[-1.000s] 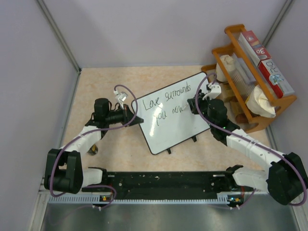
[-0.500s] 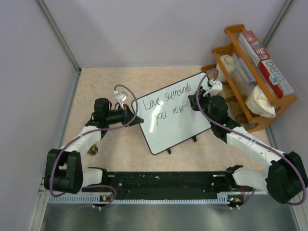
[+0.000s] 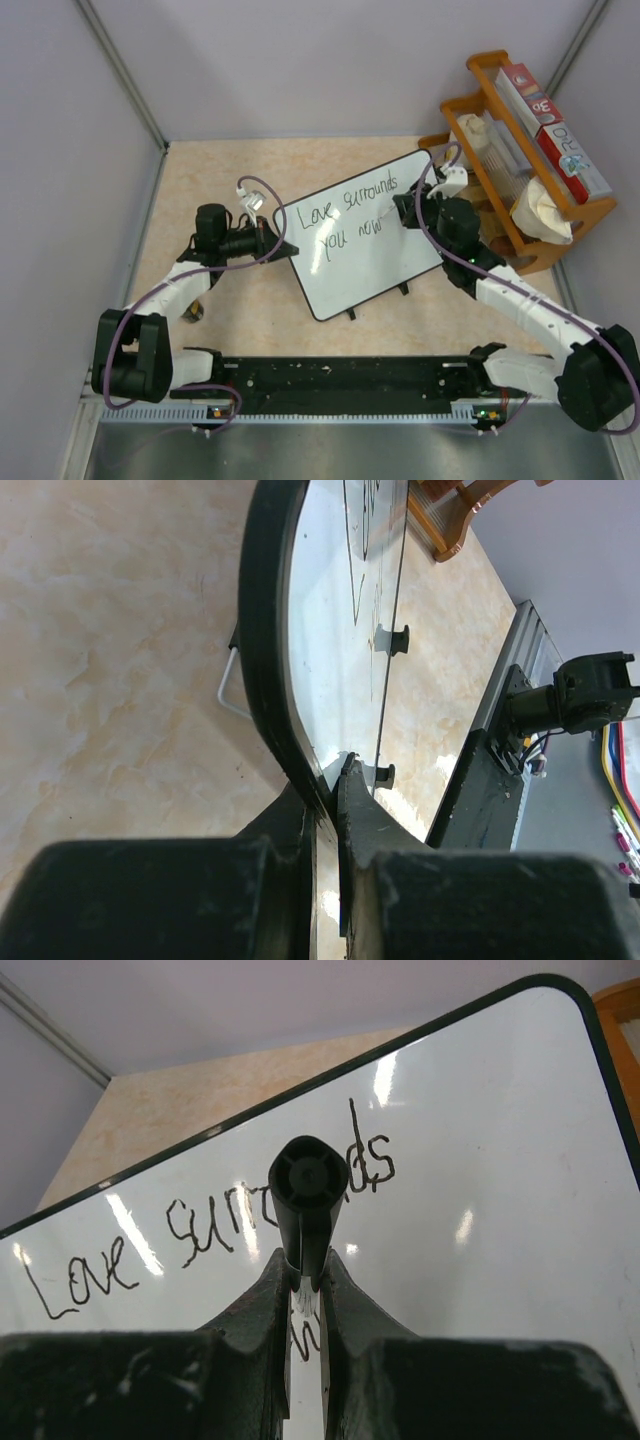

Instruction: Write a sentence on the whiteboard

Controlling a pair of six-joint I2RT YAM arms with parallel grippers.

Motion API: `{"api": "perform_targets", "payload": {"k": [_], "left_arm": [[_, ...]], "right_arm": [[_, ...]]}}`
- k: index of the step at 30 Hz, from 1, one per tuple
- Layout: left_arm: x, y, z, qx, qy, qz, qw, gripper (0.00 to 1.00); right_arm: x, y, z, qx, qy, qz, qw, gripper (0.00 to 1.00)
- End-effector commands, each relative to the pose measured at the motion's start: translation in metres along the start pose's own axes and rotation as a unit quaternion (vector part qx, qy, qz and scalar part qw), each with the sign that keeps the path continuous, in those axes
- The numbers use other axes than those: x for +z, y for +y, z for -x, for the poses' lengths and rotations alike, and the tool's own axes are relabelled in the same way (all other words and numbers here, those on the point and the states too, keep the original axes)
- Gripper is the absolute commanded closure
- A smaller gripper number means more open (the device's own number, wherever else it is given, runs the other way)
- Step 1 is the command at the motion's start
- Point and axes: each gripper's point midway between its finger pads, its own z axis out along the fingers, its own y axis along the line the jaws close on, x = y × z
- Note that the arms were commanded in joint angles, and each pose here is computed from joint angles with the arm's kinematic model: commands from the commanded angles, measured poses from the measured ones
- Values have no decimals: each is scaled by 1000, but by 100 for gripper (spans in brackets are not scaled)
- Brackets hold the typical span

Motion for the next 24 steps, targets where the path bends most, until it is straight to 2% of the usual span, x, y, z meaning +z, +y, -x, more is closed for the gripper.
{"api": "perform_targets", "payload": {"k": [1,4,5,6,12,13,16,17,22,23,24], "left_arm": [[2,37,-21,104,27,69,992,100],[2,38,-20,107,26,71,991,99],[1,37,-19,108,25,71,991,95],[1,36,-18,110,23,71,991,87],[-4,35,-11,122,8,89,988,61],[-5,38,-13,121,6,97,988,53],[-9,36,-8,132,-11,105,986,42],[-10,39,-5,134,-16,117,984,35],[-21,34,9,152,-52,145,976,19],[-25,30,14,159,-64,149,974,1],[-28,31,17,158,-73,161,972,1]], "right_arm": [[-23,14,41,19,-56,29,998,100],[-36,15,45,23,-61,36,997,100],[-39,14,43,26,-58,36,997,100],[-41,14,43,27,-58,37,997,100],[-53,14,40,35,-54,46,997,100],[-56,15,40,36,-55,49,997,100],[-58,14,34,39,-50,53,997,100],[-59,14,33,39,-49,54,997,100],[-68,16,21,49,-26,66,996,100],[-70,16,20,48,-22,67,996,100],[-73,18,21,46,-23,72,996,100]]}}
